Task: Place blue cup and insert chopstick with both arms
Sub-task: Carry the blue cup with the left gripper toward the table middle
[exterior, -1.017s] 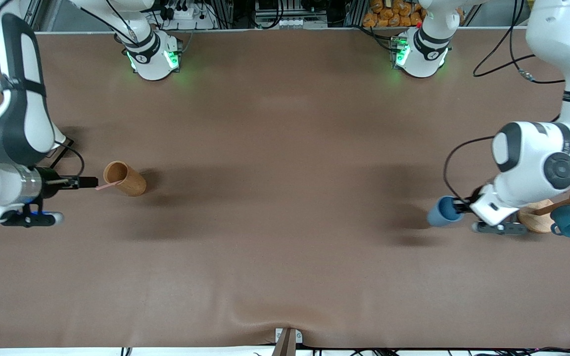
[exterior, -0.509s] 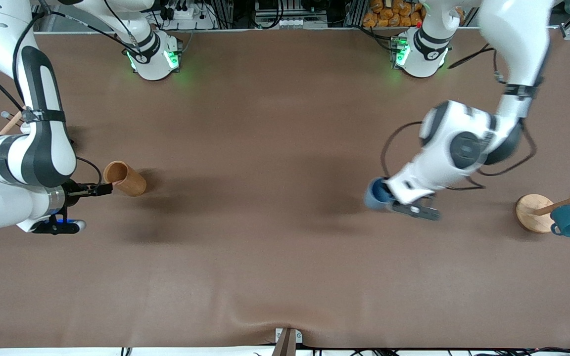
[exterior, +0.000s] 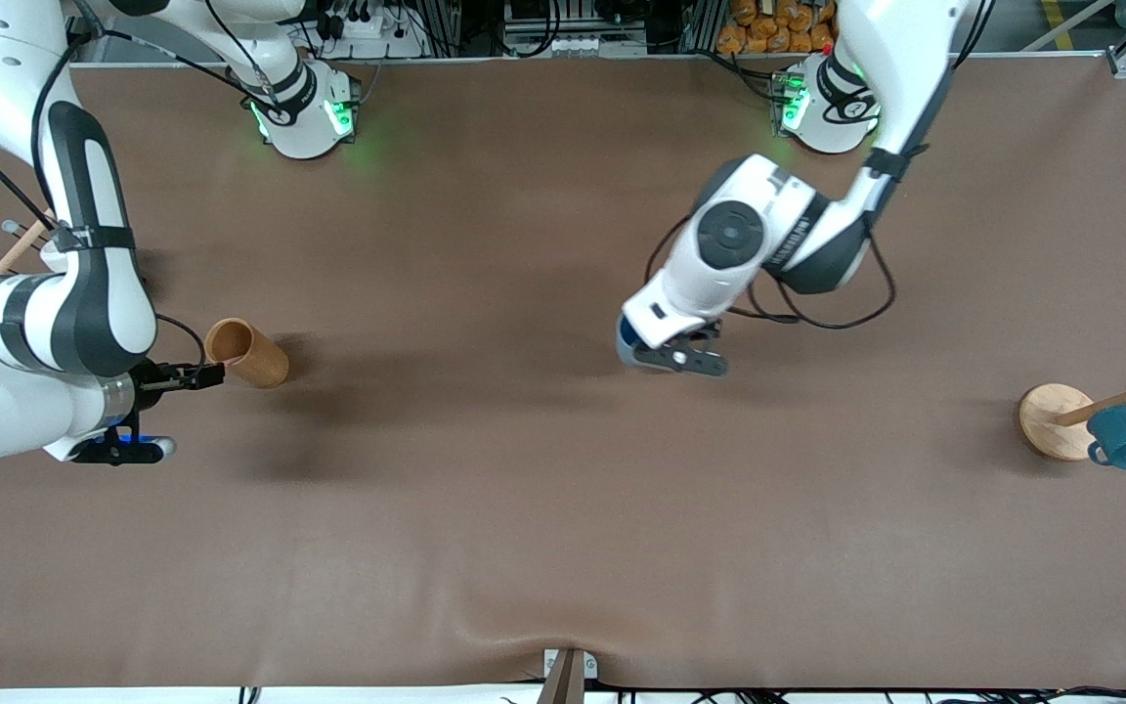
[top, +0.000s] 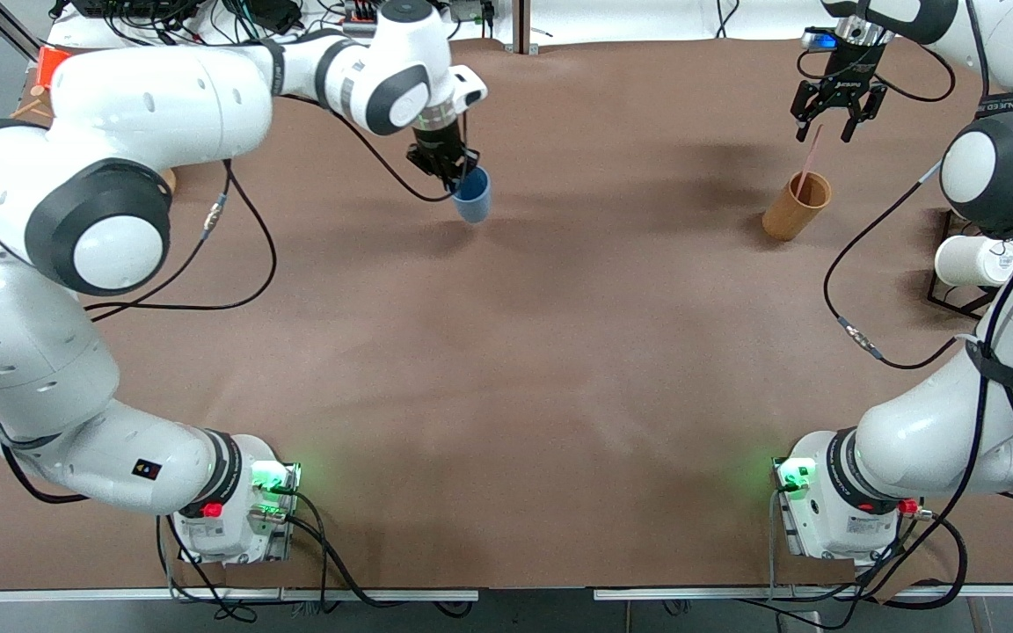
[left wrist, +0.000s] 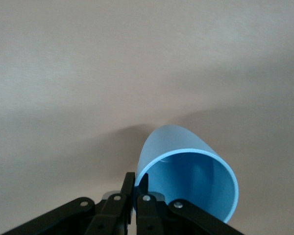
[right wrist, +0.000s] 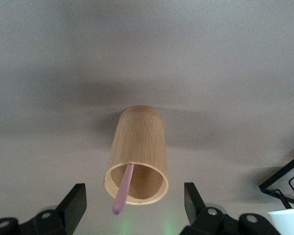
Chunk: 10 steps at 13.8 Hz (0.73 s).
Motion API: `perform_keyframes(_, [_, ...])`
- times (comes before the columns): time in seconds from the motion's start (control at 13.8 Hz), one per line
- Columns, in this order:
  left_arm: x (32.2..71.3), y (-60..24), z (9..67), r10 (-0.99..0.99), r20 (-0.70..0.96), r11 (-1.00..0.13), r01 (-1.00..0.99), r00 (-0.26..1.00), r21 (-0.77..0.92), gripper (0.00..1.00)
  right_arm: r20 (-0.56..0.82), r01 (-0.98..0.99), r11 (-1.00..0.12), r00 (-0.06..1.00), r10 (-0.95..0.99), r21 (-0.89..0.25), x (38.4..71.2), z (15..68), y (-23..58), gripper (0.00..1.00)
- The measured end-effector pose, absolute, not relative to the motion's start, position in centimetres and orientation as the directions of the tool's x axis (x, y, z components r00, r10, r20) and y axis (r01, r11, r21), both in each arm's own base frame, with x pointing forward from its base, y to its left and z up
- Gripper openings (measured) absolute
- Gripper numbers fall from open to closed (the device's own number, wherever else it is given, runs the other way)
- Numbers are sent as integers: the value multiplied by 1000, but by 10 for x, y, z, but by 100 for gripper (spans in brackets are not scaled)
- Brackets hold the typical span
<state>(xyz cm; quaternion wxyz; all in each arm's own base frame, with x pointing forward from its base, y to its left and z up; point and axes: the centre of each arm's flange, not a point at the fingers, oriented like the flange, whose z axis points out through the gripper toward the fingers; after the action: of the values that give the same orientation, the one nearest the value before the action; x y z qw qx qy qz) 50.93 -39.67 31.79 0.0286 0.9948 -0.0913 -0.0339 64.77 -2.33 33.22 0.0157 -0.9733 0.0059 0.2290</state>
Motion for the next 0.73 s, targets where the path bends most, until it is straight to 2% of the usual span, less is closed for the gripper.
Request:
perform_keyframes(0.15, [500,-425,318,-167,-56,-984,-163,984,69,5,-451,-19,-999,893,-4,-28,648,328,-23,78])
perform_keyframes(0.44, [480,-464,286,-152,-100,-987,-146,983,64,5,-452,-27,-999,892,-13,-24,648,327,-23,75])
perform_keyframes(0.58, [470,-476,268,-144,-123,-989,-138,982,57,5,-452,-29,-999,892,-15,-23,648,328,-23,70])
perform_keyframes(0.73, [467,-483,263,-117,-130,-992,-110,985,54,5,-451,-29,-999,892,-16,-23,648,328,-23,49])
